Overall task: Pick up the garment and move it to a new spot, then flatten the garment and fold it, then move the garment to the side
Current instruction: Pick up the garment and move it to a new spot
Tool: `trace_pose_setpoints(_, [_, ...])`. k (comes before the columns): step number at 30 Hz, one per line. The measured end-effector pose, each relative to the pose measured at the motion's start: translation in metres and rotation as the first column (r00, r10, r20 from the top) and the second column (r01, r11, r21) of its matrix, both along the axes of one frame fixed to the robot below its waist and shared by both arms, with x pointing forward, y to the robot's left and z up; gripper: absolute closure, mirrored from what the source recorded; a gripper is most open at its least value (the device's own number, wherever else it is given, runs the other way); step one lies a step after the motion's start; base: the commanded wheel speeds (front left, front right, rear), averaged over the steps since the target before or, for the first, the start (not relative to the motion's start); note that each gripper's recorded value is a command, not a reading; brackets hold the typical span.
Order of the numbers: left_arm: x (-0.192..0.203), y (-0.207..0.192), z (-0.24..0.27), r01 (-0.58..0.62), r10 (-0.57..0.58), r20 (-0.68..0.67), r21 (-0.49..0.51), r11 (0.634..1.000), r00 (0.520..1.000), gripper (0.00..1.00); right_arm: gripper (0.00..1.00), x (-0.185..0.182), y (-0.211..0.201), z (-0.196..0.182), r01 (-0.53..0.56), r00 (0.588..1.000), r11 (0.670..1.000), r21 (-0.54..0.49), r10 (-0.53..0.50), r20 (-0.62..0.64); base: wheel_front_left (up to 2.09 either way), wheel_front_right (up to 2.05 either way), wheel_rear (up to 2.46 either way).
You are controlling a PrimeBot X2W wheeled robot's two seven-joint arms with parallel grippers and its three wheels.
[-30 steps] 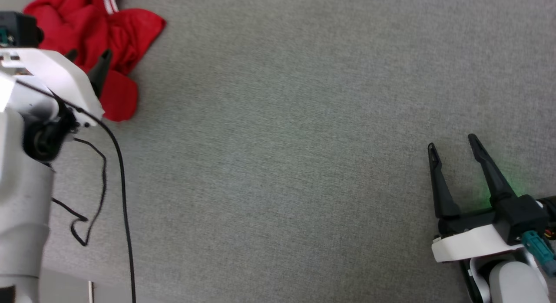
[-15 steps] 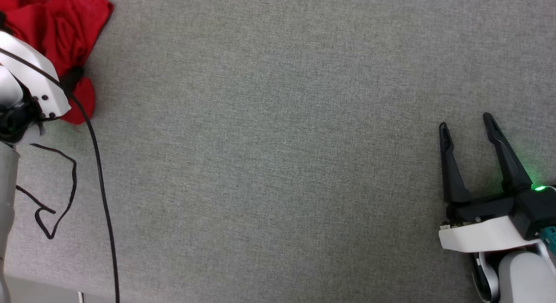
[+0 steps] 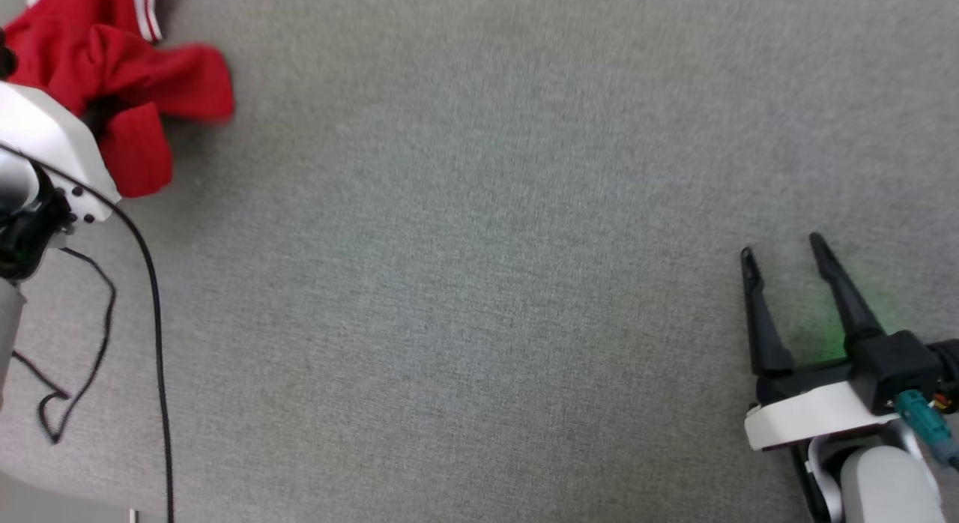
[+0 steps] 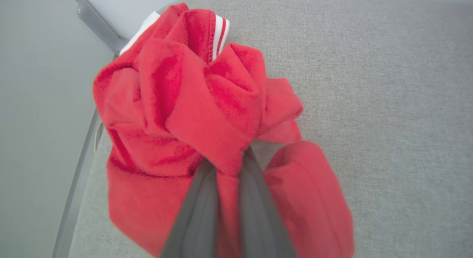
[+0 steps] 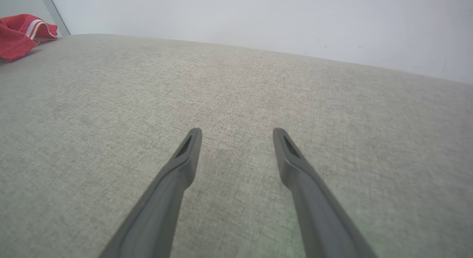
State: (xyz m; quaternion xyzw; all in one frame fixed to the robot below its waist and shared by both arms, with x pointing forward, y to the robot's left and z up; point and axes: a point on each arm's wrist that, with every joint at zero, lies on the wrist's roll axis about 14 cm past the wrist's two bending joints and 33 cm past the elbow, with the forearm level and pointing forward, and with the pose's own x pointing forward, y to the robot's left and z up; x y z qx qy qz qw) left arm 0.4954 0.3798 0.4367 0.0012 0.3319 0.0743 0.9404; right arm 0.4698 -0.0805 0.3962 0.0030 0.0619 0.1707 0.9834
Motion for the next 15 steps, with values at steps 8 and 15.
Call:
trace_pose_setpoints(8, [0.007,-0.016,0.104,0.143,-0.193,0.315,0.177,0.974,0.929,1.00,0.00,-0.011,-0.001,0.047,0.005,0.996,0.999,0.040,-0.008,0.089,0.00,0.00,0.00])
trace_pose_setpoints(15, [0.004,-0.085,0.202,0.282,-0.436,0.523,0.350,0.893,0.732,1.00,0.00,-0.030,-0.010,0.098,0.024,0.982,0.995,0.092,-0.041,0.186,0.00,0.00,0.00])
